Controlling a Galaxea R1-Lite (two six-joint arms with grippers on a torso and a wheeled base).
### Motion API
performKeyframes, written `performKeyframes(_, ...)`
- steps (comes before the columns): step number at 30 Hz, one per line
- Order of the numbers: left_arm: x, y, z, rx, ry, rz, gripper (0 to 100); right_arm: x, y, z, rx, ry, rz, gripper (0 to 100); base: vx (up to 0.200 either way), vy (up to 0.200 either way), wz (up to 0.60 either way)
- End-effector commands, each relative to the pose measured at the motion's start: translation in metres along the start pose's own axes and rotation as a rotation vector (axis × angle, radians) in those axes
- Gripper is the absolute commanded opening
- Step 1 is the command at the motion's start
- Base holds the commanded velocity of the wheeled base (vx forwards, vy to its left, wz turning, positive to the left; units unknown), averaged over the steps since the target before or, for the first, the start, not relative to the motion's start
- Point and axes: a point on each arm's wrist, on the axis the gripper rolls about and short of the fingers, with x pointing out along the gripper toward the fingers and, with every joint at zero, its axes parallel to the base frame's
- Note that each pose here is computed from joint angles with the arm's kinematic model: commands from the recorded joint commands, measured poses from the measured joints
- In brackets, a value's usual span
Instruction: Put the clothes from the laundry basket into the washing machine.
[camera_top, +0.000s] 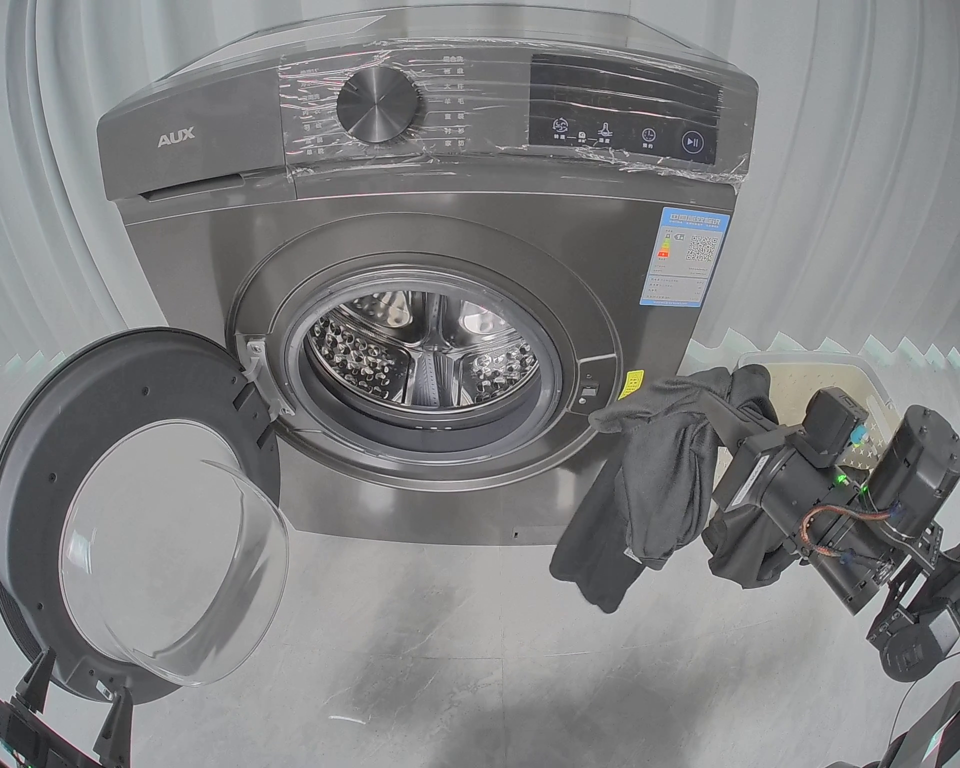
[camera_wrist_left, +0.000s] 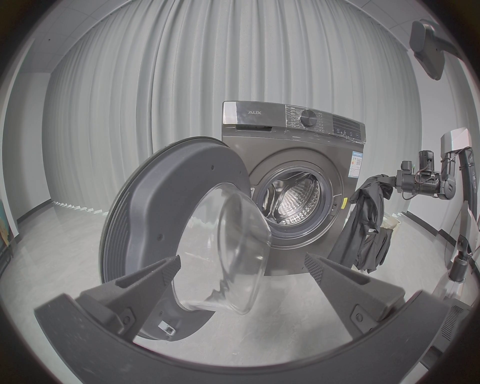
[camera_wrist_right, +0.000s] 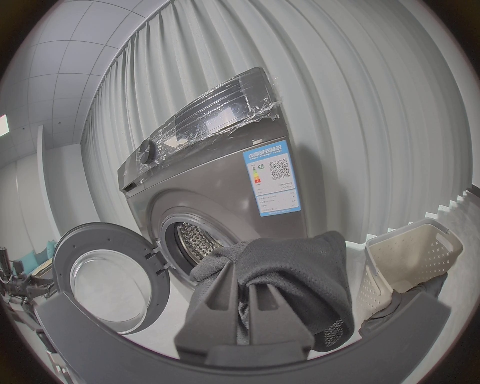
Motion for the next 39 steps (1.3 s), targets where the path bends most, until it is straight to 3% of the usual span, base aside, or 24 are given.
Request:
performKeyframes(1, 0.0, 0.0, -0.004, 0.003, -0.005, 0.001, 100, -0.003, 0.003, -0.006, -0.003, 0.028, 0.015, 0, 0.0, 0.0, 0.0)
performKeyframes(4, 0.0, 0.0, -0.005, 0.016, -0.005, 0.0, 100, 0.003, 0.008, -0.004, 0.001, 0.018, 0.033, 0, 0.0, 0.0, 0.0)
performKeyframes(10, 0.0, 0.0, -0.005, 0.028, -0.002, 0.0, 100, 0.018, 0.024, -0.023, 0.0, 0.058, 0.077, 0, 0.0, 0.0, 0.0)
performKeyframes(13, 0.0, 0.0, -0.005, 0.026, -0.001, -0.002, 100, 0.021, 0.029, -0.027, 0.006, 0.066, 0.085, 0, 0.0, 0.0, 0.0)
performKeyframes(15, 0.0, 0.0, -0.005, 0.013, -0.003, 0.001, 100, 0.024, 0.034, -0.025, 0.034, 0.041, 0.097, 0, 0.0, 0.0, 0.0)
performKeyframes(18, 0.0, 0.0, -0.005, 0.028, -0.001, -0.003, 100, 0.026, 0.037, -0.028, 0.053, 0.043, 0.104, 0, 0.0, 0.0, 0.0)
performKeyframes(20, -0.001, 0.0, -0.002, 0.057, -0.017, -0.017, 100, 0.027, 0.038, -0.03, 0.058, 0.046, 0.108, 0, 0.0, 0.0, 0.0)
performKeyframes(21, -0.003, -0.001, 0.007, 0.054, -0.052, -0.022, 100, 0.027, 0.04, -0.029, 0.061, 0.039, 0.112, 0, 0.0, 0.0, 0.0)
performKeyframes(22, -0.008, -0.002, 0.036, 0.03, -0.142, -0.034, 100, 0.028, 0.042, -0.03, 0.065, 0.036, 0.119, 0, 0.0, 0.0, 0.0)
performKeyframes(24, -0.012, -0.004, 0.072, -0.002, -0.208, -0.063, 100, 0.03, 0.043, -0.031, 0.067, 0.031, 0.121, 0, 0.0, 0.0, 0.0)
performKeyframes(26, -0.004, -0.004, 0.092, -0.004, -0.173, -0.095, 100, 0.035, 0.045, -0.029, 0.07, 0.013, 0.124, 0, 0.0, 0.0, 0.0)
performKeyframes(29, 0.025, -0.007, 0.105, -0.009, -0.049, -0.214, 100, 0.046, 0.049, -0.033, 0.075, 0.004, 0.126, 0, 0.0, 0.0, 0.0)
performKeyframes(33, 0.062, -0.016, 0.12, -0.034, 0.048, -0.479, 100, 0.046, 0.056, -0.037, 0.077, 0.006, 0.148, 0, 0.0, 0.0, 0.0)
performKeyframes(36, 0.086, -0.022, 0.125, -0.038, 0.095, -0.522, 100, 0.047, 0.057, -0.037, 0.079, 0.002, 0.152, 0, 0.0, 0.0, 0.0)
performKeyframes(39, 0.125, -0.034, 0.124, -0.008, 0.138, -0.568, 100, 0.054, 0.059, -0.038, 0.081, -0.006, 0.149, 0, 0.0, 0.0, 0.0)
